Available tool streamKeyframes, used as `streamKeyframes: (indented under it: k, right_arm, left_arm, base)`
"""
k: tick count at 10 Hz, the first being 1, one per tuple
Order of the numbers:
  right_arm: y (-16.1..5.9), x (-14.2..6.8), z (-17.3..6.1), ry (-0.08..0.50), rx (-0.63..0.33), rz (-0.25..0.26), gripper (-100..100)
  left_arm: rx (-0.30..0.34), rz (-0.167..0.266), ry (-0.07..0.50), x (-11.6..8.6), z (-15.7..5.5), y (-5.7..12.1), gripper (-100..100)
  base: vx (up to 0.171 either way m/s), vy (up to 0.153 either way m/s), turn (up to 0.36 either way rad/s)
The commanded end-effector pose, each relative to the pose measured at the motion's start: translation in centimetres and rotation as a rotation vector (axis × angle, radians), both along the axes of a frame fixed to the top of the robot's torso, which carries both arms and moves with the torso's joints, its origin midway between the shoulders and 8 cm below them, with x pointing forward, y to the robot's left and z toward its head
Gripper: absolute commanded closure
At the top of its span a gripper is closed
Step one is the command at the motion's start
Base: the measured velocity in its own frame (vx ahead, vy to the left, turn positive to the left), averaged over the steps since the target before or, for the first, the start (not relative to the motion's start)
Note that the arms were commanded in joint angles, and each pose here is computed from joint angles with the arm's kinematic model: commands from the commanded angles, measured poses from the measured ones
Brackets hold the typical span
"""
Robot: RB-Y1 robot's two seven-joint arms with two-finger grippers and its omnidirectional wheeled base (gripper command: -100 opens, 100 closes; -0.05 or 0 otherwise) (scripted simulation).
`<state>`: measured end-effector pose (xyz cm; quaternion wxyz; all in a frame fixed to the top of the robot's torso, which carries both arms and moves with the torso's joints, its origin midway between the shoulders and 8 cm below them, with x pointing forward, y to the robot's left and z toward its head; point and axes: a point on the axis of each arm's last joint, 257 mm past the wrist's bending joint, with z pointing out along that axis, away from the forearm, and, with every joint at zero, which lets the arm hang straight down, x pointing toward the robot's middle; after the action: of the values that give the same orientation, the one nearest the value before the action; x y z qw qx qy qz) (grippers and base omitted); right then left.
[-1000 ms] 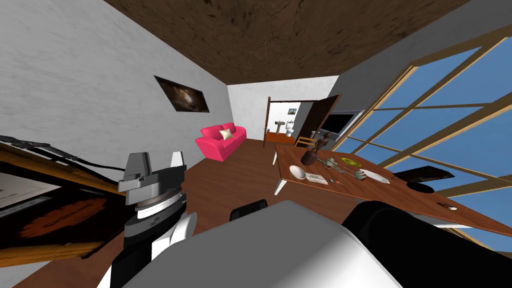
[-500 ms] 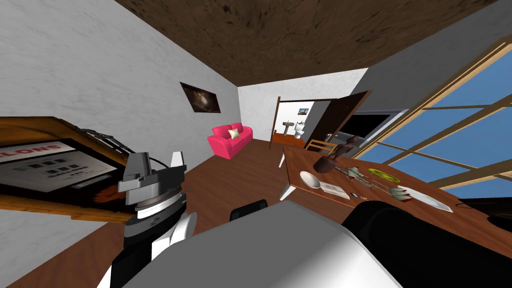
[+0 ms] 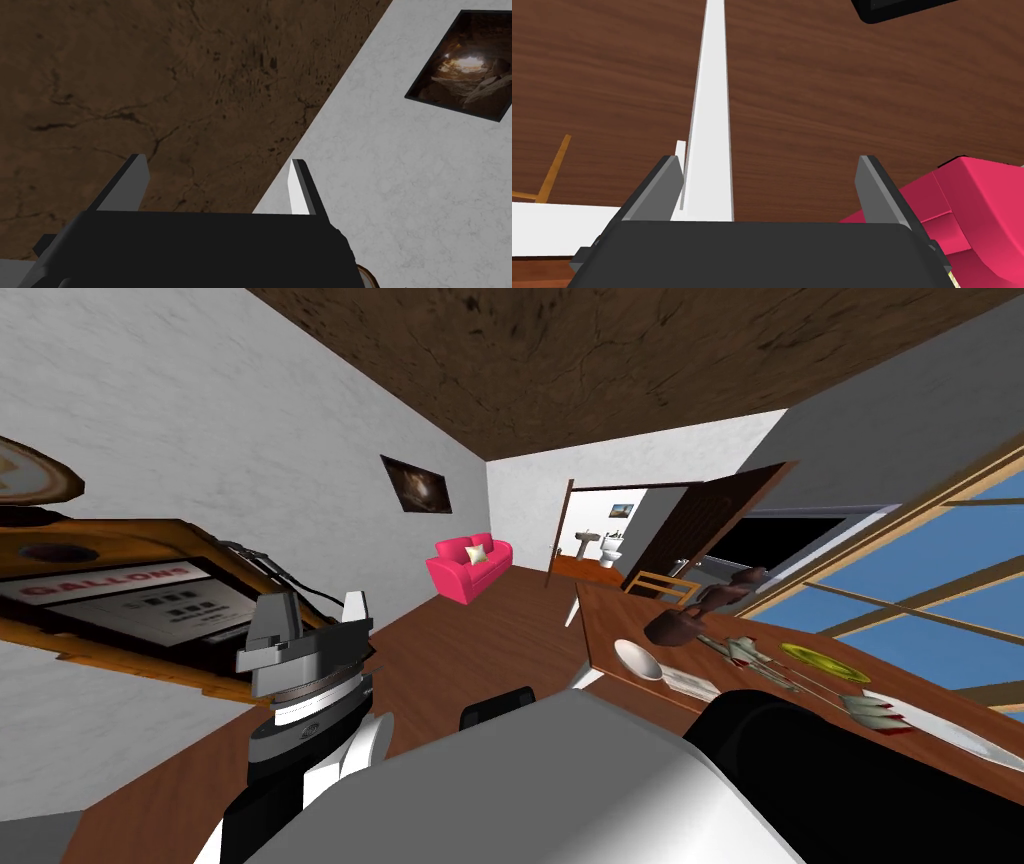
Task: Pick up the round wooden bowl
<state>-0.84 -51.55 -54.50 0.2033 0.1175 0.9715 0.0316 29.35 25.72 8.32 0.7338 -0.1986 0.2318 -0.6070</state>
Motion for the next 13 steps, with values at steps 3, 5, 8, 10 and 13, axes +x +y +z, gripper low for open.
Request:
streamKeyframes:
  k: [3,5,8,10,13]
  right_arm:
    - [-4.5,-4.8,0.6,0.109,-0.088,0.016,-100]
    - [-9.4,-9.3,2.3,0.223,-0.185,0.042,-100]
    - [-11.7,-11.6,3.4,0.278,-0.231,0.049,-100]
    - [-13.4,-12.9,4.4,0.316,-0.265,0.062,-100]
    - [-16.7,-15.8,6.5,0.395,-0.331,0.072,-100]
  left_arm:
    - [0.0,0.0,0.0,0.0,0.0,0.0,0]
    - [0.0,0.0,0.0,0.0,0.0,0.0,0]
    - [0.0,0.0,0.0,0.0,0.0,0.0,0]
    - [0.0,0.0,0.0,0.0,0.0,0.0,0]
    - [0.0,0.0,0.0,0.0,0.0,0.0,0]
  base:
    - [0.047,0.03,0.177]
    - [0.066,0.044,0.257]
    - [0.048,0.024,0.139]
    - [0.032,0.014,0.132]
    - [0.028,0.015,0.122]
